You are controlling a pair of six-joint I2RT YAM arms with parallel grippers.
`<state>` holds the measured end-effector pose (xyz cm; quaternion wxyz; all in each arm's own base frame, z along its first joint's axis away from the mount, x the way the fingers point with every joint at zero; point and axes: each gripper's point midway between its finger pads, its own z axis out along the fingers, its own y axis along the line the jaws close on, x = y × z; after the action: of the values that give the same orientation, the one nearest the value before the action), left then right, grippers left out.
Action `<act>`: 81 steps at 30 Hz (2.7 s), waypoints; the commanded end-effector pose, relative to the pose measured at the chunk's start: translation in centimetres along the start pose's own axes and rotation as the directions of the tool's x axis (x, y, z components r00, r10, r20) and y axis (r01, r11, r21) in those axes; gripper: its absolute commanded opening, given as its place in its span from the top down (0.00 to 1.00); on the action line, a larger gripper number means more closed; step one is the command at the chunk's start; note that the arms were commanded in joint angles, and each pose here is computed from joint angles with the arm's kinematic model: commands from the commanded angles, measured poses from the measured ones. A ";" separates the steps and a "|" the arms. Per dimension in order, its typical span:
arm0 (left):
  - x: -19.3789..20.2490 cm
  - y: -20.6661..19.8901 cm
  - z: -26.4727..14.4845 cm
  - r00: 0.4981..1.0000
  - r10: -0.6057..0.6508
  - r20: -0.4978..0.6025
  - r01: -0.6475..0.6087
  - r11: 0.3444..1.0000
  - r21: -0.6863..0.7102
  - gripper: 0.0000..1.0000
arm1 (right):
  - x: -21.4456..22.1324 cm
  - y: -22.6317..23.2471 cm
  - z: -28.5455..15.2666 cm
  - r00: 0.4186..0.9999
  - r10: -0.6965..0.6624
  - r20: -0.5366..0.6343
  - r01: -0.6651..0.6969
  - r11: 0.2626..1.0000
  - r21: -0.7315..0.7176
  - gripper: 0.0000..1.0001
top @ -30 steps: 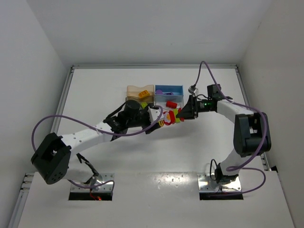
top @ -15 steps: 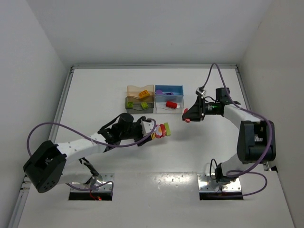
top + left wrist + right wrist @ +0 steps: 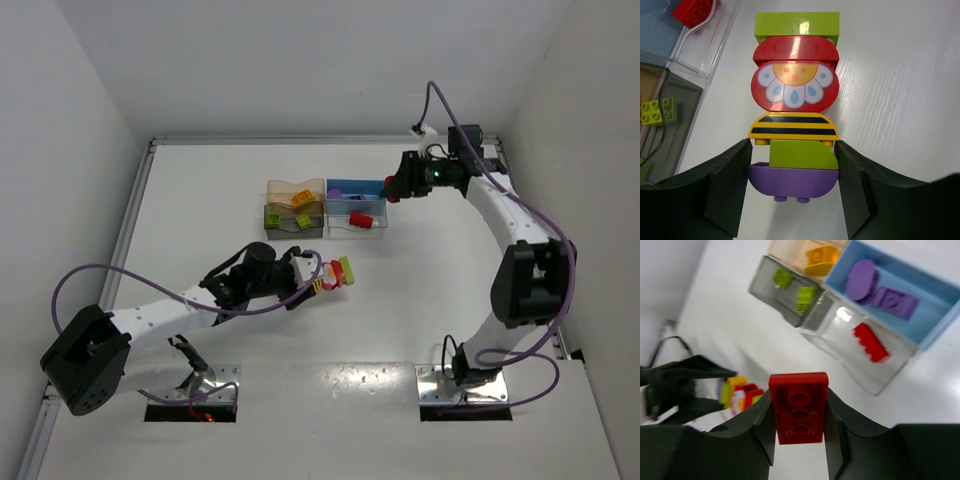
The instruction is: Sort the legos into containers by color
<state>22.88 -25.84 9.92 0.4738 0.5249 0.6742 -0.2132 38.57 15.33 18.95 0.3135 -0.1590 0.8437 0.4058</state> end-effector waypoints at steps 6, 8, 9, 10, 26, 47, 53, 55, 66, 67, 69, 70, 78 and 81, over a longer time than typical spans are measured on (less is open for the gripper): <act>-1.6 1.4 -0.7 0.998 -0.020 0.055 0.025 0.997 -0.077 0.88 | -1.9 -5.2 4.9 0.960 -0.241 -0.144 0.270 0.933 0.238 0.99; -2.1 1.7 -0.8 0.998 -0.017 0.065 0.022 0.996 -0.081 0.88 | -0.9 -5.9 6.1 0.949 -0.252 -0.190 0.294 0.926 0.238 0.98; -2.1 1.6 -0.7 0.998 -0.026 0.065 0.031 0.996 -0.081 0.88 | -0.8 -6.3 6.1 0.943 -0.263 -0.205 0.309 0.919 0.246 0.98; -2.7 1.9 -0.8 0.996 -0.020 0.081 0.027 0.996 -0.087 0.88 | 0.1 -6.6 6.8 0.937 -0.258 -0.236 0.312 0.921 0.232 0.97; -3.3 3.2 -0.2 0.996 -0.005 0.084 0.014 0.994 -0.108 0.88 | -0.2 -4.4 7.9 0.943 -0.259 -0.211 0.288 0.949 0.124 0.21; -11.0 5.8 -1.1 0.967 0.033 0.253 0.008 0.987 -0.159 0.88 | 8.5 10.0 4.2 0.955 -0.072 -0.289 -0.076 0.881 -0.467 0.19; -11.1 6.0 -0.9 0.967 0.051 0.250 -0.009 0.986 -0.164 0.88 | 7.1 10.7 4.0 0.966 -0.022 -0.257 -0.116 0.851 -0.513 0.82; -10.3 5.7 -0.8 0.972 0.041 0.232 -0.005 0.988 -0.155 0.88 | 6.6 10.4 4.0 0.968 0.001 -0.251 -0.135 0.844 -0.519 0.98; -3.6 2.1 -1.9 0.994 -0.026 0.105 0.035 0.995 -0.089 0.87 | 5.3 7.8 1.0 0.983 0.061 -0.175 -0.137 0.874 -0.465 1.00; -3.0 1.8 -1.6 0.996 -0.038 0.078 0.044 0.997 -0.068 0.85 | 5.4 7.9 0.8 0.986 0.032 -0.162 -0.104 0.882 -0.459 1.00; -1.0 0.8 -1.1 0.996 -0.090 -0.019 0.089 0.996 -0.022 0.80 | 5.8 7.5 0.7 0.987 0.001 -0.159 -0.069 0.904 -0.422 1.00; 0.0 0.4 -0.9 0.992 -0.113 -0.055 0.112 0.994 -0.011 0.79 | 6.1 7.6 0.4 0.988 -0.036 -0.153 -0.032 0.908 -0.417 1.00; 2.8 -0.3 0.4 0.962 -0.187 -0.197 0.194 0.981 0.014 0.64 | 8.1 8.1 -1.4 0.969 -0.188 -0.160 0.120 0.924 -0.364 1.00; 3.8 -1.1 1.2 0.941 -0.236 -0.243 0.253 0.967 0.039 0.53 | 8.7 8.2 -1.9 0.962 -0.216 -0.165 0.147 0.924 -0.352 1.00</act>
<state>21.97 -24.10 4.97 0.3458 0.4929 0.7715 -0.2057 28.10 19.15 18.64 0.2127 -0.2888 0.7811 0.5111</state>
